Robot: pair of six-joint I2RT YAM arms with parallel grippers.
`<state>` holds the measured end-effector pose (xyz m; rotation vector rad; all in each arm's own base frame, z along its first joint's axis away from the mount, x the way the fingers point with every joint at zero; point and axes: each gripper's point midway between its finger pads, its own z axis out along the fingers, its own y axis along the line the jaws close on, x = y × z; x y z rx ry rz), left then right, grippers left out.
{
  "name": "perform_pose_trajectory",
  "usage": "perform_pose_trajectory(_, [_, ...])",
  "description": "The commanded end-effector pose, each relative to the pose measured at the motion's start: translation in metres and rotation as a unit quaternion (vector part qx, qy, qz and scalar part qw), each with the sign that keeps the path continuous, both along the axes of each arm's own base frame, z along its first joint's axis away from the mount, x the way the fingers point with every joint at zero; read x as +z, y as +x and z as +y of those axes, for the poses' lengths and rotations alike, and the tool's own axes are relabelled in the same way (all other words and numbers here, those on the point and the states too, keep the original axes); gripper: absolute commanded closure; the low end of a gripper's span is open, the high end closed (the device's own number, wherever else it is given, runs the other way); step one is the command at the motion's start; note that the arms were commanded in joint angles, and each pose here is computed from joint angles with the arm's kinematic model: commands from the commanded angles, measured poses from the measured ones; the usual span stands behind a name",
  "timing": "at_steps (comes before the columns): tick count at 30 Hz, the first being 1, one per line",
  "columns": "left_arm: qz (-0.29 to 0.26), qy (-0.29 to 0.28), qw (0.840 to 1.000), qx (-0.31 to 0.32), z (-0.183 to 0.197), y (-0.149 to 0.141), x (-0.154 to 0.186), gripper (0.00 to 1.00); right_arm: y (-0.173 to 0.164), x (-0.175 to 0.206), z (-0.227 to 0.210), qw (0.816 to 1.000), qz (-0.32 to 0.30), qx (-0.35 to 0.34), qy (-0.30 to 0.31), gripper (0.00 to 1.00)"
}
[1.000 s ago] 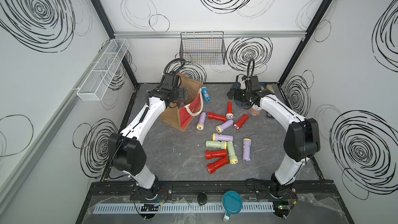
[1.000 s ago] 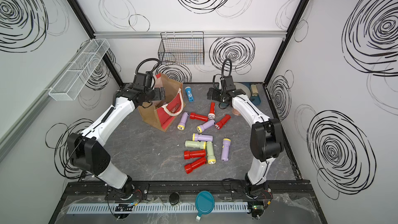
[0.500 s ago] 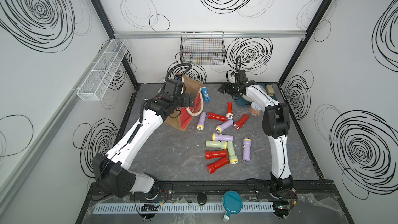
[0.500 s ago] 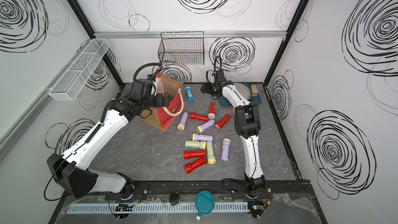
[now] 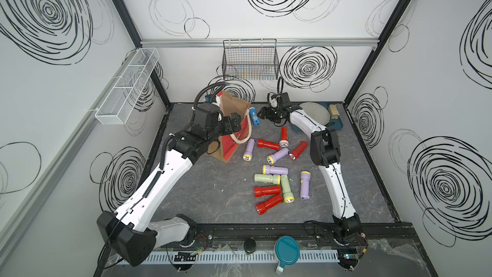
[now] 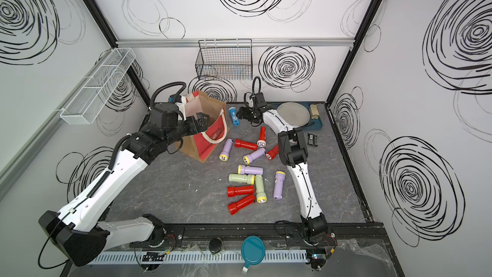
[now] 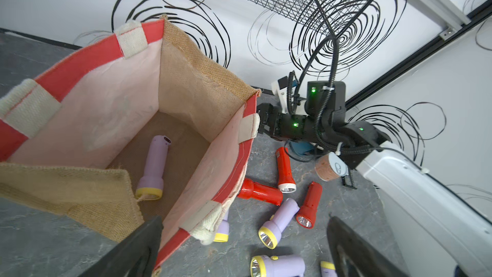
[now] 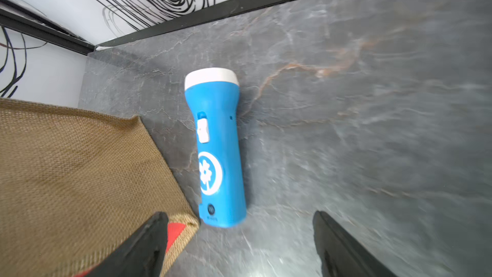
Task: Put the flashlights into the tote bags
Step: Move the flashlight at the center of the board.
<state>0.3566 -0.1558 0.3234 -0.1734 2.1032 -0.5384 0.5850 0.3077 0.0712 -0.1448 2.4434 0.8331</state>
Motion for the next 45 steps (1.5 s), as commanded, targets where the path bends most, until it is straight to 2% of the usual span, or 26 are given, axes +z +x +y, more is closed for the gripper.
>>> perform_pose_trajectory(1, [-0.016,-0.054,0.998,0.004,-0.007,0.0,0.01,0.01,0.008,0.009,0.019,0.999,-0.03,0.001,0.01,0.11])
perform_pose_trajectory(11, [-0.039,-0.13,0.99,0.044,0.02,-0.007,0.013,0.01,0.013,-0.03,0.023,0.997,-0.036,-0.042,-0.056,0.13])
perform_pose_trajectory(19, [-0.04,-0.129,0.988,0.079,0.044,-0.015,0.006,0.01,0.013,-0.047,0.025,0.994,-0.038,-0.052,-0.092,0.23])
perform_pose_trajectory(29, [-0.043,-0.131,0.986,0.092,0.052,-0.015,0.002,0.0,0.005,-0.063,0.025,0.991,-0.028,-0.043,-0.122,0.32])
perform_pose_trajectory(36, [-0.049,-0.128,0.986,0.091,0.057,-0.011,0.003,0.0,0.001,-0.063,0.028,0.99,-0.033,-0.03,-0.133,0.43])
perform_pose_trajectory(41, [-0.051,-0.124,0.987,0.091,0.062,-0.013,0.0,0.0,0.0,-0.065,0.022,0.988,-0.029,-0.03,-0.146,0.55])
perform_pose_trajectory(45, [-0.044,-0.099,0.99,0.092,0.067,-0.015,-0.01,0.0,-0.002,-0.064,0.014,0.986,-0.028,-0.027,-0.164,0.66])
